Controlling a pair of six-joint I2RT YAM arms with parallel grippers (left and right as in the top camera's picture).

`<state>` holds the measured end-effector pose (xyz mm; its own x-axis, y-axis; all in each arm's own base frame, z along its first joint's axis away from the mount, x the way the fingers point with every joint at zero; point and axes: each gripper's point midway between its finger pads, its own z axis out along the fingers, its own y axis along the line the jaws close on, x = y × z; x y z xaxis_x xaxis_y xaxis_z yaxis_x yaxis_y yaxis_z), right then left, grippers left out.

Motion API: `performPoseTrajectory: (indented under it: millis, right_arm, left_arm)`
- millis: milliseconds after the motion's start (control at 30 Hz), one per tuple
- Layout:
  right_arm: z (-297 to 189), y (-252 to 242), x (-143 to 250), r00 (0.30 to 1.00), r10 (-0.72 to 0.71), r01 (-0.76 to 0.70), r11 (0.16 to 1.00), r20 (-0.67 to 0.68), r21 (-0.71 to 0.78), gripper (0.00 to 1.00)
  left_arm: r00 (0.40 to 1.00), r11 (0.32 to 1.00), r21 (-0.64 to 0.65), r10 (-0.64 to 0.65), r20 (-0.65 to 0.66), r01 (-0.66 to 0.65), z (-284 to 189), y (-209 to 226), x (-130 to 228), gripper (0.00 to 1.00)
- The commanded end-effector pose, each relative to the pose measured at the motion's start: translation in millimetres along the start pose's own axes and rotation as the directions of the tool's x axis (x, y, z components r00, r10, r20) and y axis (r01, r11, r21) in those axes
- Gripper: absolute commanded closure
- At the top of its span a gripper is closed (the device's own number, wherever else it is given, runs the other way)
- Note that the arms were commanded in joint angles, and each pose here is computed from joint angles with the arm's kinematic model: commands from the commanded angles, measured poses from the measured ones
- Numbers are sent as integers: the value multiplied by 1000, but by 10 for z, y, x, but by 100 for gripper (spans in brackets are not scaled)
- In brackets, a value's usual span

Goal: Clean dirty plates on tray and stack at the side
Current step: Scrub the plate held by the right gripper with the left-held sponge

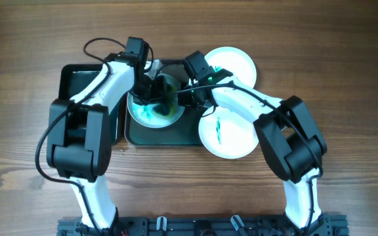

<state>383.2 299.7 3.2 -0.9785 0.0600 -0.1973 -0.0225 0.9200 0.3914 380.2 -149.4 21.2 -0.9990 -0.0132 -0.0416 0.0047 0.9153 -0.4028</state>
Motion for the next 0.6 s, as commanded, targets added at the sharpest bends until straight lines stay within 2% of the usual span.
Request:
performPoseTrajectory:
  millis: [0, 67, 167, 233, 267, 300, 333, 367, 400, 433, 467, 533, 567]
  right_arm:
    - [-22, 17, -9, 1000, -15, 15, 1000, 0, -1, 96]
    - [-22, 16, -9, 1000, -17, 17, 1000, -1, -1, 95]
    - [-22, 19, -11, 1000, -19, 19, 1000, 1, -2, 96]
    - [-22, 19, -12, 1000, -18, 18, 1000, 1, -2, 96]
    - [-22, 19, -12, 1000, -18, 18, 1000, 1, -2, 96]
    - [-22, 19, -12, 1000, -18, 18, 1000, 1, -2, 96]
    - [-22, 19, -13, 1000, -18, 18, 1000, 1, -1, 96]
    - [-22, 19, -13, 1000, -18, 18, 1000, 1, -1, 96]
    - [-22, 19, -13, 1000, -18, 18, 1000, 1, -1, 96]
    - [-22, 18, -12, 1000, -19, 19, 1000, 1, -1, 96]
    - [-22, 13, -4, 1000, -17, 17, 1000, -2, 1, 96]
    - [-22, 7, 4, 1000, -17, 17, 1000, -6, 3, 96]
    - [-22, 8, 1, 1000, -17, 17, 1000, -5, 3, 96]
  left_arm:
    - [995, 977, -190, -93, 43, 99, 36, 359, -35, 96]
    - [967, 870, -425, -202, 157, 250, -118, 805, -55, 96]
    - [940, 733, -589, -262, 218, 341, -325, 1117, 89, 96]
    - [941, 718, -609, -268, 206, 338, -349, 1147, 142, 96]
    - [943, 736, -589, -272, 195, 334, -316, 1095, 144, 96]
    - [960, 814, -510, -247, 132, 279, -197, 926, 130, 96]
    - [988, 940, -305, -153, 24, 153, -18, 538, 102, 96]
    - [998, 993, -103, -52, -28, 49, 57, 182, 89, 96]
    - [997, 993, 101, 60, -41, -55, 57, -168, 87, 96]
    - [993, 973, 205, 111, -26, -103, 31, -349, 70, 96]
    - [991, 965, 229, 131, 13, -130, 21, -405, -15, 96]
    - [994, 986, 130, 96, 46, -102, 48, -245, -120, 96]
    - [997, 1000, -7, 30, 73, -29, 60, -7, -191, 96]
